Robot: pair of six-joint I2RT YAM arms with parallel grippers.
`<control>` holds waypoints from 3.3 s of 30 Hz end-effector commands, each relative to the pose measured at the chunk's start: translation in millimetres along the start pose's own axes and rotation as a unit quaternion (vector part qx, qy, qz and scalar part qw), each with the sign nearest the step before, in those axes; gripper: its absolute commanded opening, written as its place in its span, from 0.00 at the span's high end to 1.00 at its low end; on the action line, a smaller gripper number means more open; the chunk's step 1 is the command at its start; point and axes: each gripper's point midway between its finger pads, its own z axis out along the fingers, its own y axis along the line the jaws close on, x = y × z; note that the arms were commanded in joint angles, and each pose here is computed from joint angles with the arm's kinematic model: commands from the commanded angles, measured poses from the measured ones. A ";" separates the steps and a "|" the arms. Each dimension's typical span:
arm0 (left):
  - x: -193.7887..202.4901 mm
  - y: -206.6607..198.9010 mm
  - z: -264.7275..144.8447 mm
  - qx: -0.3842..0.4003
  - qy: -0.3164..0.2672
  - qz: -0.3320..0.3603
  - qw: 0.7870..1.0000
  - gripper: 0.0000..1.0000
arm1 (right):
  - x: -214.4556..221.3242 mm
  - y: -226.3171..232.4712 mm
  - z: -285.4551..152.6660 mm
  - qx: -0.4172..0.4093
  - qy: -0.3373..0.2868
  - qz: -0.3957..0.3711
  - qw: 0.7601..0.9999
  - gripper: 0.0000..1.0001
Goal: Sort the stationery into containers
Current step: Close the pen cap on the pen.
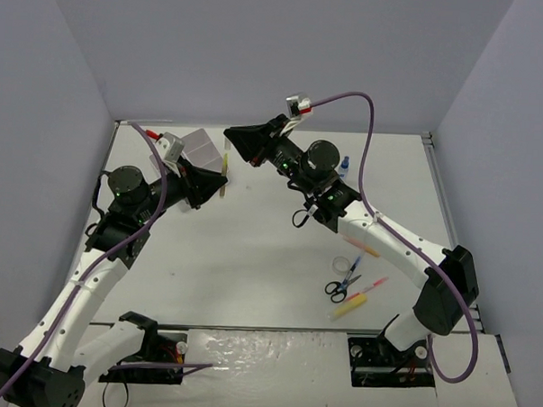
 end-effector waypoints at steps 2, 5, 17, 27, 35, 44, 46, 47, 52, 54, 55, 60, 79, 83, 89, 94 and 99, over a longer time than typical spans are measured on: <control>-42.4 -15.1 -3.7 0.017 -0.065 0.056 0.996 1.00 | -35.3 24.1 2.6 -0.040 -0.059 0.004 0.997 1.00; -42.2 -15.1 -3.3 0.018 -0.064 0.057 0.996 1.00 | -35.9 26.0 0.2 -0.044 -0.064 0.012 0.997 1.00; -42.9 -17.1 -7.9 0.015 -0.063 0.055 0.996 1.00 | -33.7 34.1 -2.1 -0.048 -0.056 0.013 0.997 1.00; -35.6 -16.2 -7.0 0.015 -0.048 0.046 0.998 1.00 | -39.0 37.0 -1.6 -0.049 -0.061 0.013 0.997 1.00; -32.8 -15.0 -7.3 0.013 -0.043 0.046 0.998 1.00 | -48.6 38.5 -6.3 -0.043 -0.070 -0.001 0.997 1.00; -32.4 -14.2 -6.0 0.013 -0.044 0.047 0.998 1.00 | -57.9 41.9 -8.7 -0.043 -0.075 -0.011 0.996 1.00; -31.9 -14.7 -7.0 0.013 -0.042 0.046 0.998 1.00 | -56.6 40.6 -7.3 -0.040 -0.074 -0.013 0.996 1.00; -30.5 -14.6 -7.2 0.013 -0.041 0.045 0.998 1.00 | -56.4 39.9 -6.4 -0.039 -0.073 -0.013 0.996 1.00; -27.9 -14.4 -7.8 0.014 -0.038 0.045 0.998 1.00 | -53.2 39.1 -3.2 -0.039 -0.067 -0.009 0.997 1.00; -28.9 -14.9 -7.5 0.016 -0.041 0.047 0.998 1.00 | -53.6 39.3 -3.6 -0.038 -0.069 -0.004 0.997 1.00; -27.7 -15.0 -7.2 0.017 -0.040 0.045 0.998 1.00 | -56.6 40.5 -4.1 -0.039 -0.073 -0.004 0.997 1.00; -22.4 -14.9 -6.7 0.020 -0.034 0.039 0.998 1.00 | -63.9 43.8 -3.3 -0.042 -0.080 -0.006 0.996 1.00; -31.7 -10.1 -7.4 0.003 -0.049 0.056 0.997 1.00 | -47.4 40.1 -6.4 -0.042 -0.064 0.017 0.997 1.00; -31.3 -8.4 -6.7 0.000 -0.049 0.057 0.997 1.00 | -42.2 32.9 -8.3 -0.025 -0.061 0.020 0.998 1.00; -36.3 -4.2 -6.4 -0.013 -0.056 0.061 0.997 1.00 | -34.8 34.2 -6.2 -0.034 -0.052 0.036 0.997 1.00; -38.1 -3.8 -6.5 -0.014 -0.059 0.065 0.996 1.00 | -33.0 34.8 -5.1 -0.038 -0.051 0.040 0.997 1.00; -39.2 -4.2 -6.7 -0.013 -0.061 0.072 0.995 1.00 | -25.9 31.2 -3.5 -0.036 -0.048 0.048 0.997 1.00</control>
